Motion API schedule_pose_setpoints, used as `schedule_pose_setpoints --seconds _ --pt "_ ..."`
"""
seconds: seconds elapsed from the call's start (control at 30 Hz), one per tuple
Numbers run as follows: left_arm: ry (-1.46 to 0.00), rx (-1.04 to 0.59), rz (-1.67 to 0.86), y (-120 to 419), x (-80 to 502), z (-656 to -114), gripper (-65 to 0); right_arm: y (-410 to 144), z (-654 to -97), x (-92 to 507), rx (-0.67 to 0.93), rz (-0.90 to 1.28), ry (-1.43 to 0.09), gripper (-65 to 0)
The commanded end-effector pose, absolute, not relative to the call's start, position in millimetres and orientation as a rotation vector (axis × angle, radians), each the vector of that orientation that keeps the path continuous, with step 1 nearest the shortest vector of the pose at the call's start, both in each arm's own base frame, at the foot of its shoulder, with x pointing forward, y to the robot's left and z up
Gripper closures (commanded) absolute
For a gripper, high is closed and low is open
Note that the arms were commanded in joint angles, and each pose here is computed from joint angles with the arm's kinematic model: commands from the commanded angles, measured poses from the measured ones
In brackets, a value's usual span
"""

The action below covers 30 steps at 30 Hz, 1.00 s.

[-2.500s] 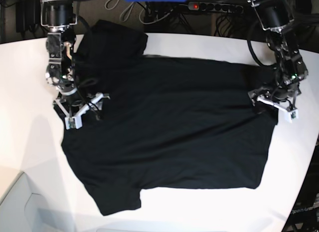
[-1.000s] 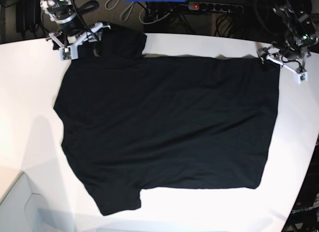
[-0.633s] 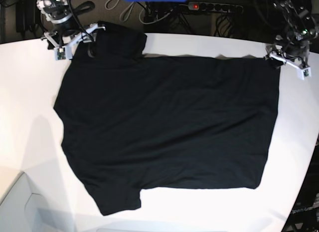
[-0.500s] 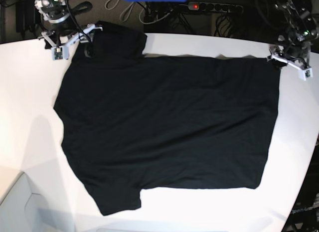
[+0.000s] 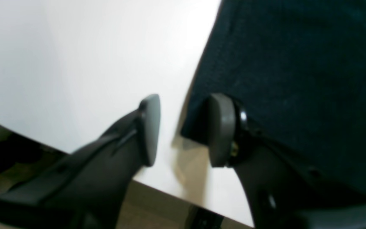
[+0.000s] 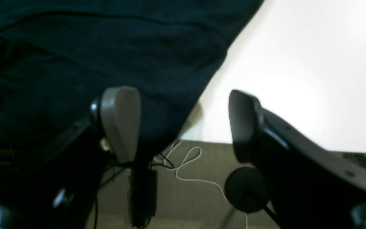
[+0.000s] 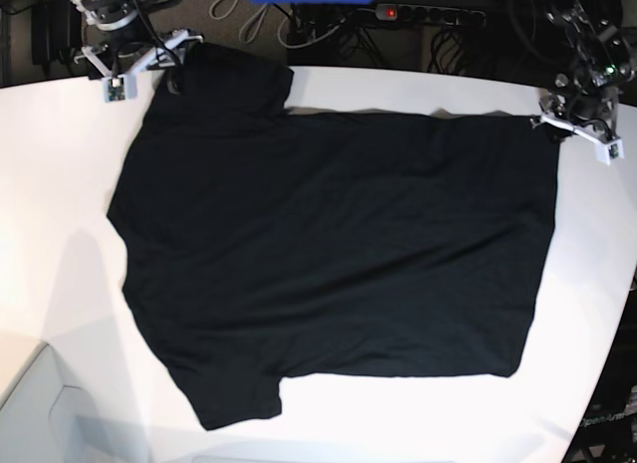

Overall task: Layout the t-shirt on the table in an organized manner, then fold the t-shirt properly
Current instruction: 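Move both grippers to the shirt's collar-side corners and pinch them, then lift the pinched corners with both grippers and fold toward the hem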

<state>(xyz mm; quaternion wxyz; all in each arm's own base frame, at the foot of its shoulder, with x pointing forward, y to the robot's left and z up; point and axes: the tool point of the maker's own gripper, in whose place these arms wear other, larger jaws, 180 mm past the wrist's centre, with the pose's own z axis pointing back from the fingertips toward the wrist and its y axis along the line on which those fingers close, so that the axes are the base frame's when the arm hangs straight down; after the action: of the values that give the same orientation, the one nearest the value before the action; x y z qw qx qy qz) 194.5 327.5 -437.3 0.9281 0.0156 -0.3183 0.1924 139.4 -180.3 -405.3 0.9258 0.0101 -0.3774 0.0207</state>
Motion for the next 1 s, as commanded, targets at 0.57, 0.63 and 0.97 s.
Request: schedule_pose_setpoints --seconds 0.57,0.63,0.97 --pt "-0.591 -0.007 0.387 313 194 -447 -23.8 -178 -404 131 0.030 0.040 -0.769 -42.7" --pt "-0.586 -0.020 0.375 306 196 -449 -23.8 -178 -405 130 0.030 0.039 -0.765 -42.7" --pt "-0.591 -0.042 0.393 296 196 -453 -9.3 -184 -433 117 0.032 0.011 -0.695 -42.7"
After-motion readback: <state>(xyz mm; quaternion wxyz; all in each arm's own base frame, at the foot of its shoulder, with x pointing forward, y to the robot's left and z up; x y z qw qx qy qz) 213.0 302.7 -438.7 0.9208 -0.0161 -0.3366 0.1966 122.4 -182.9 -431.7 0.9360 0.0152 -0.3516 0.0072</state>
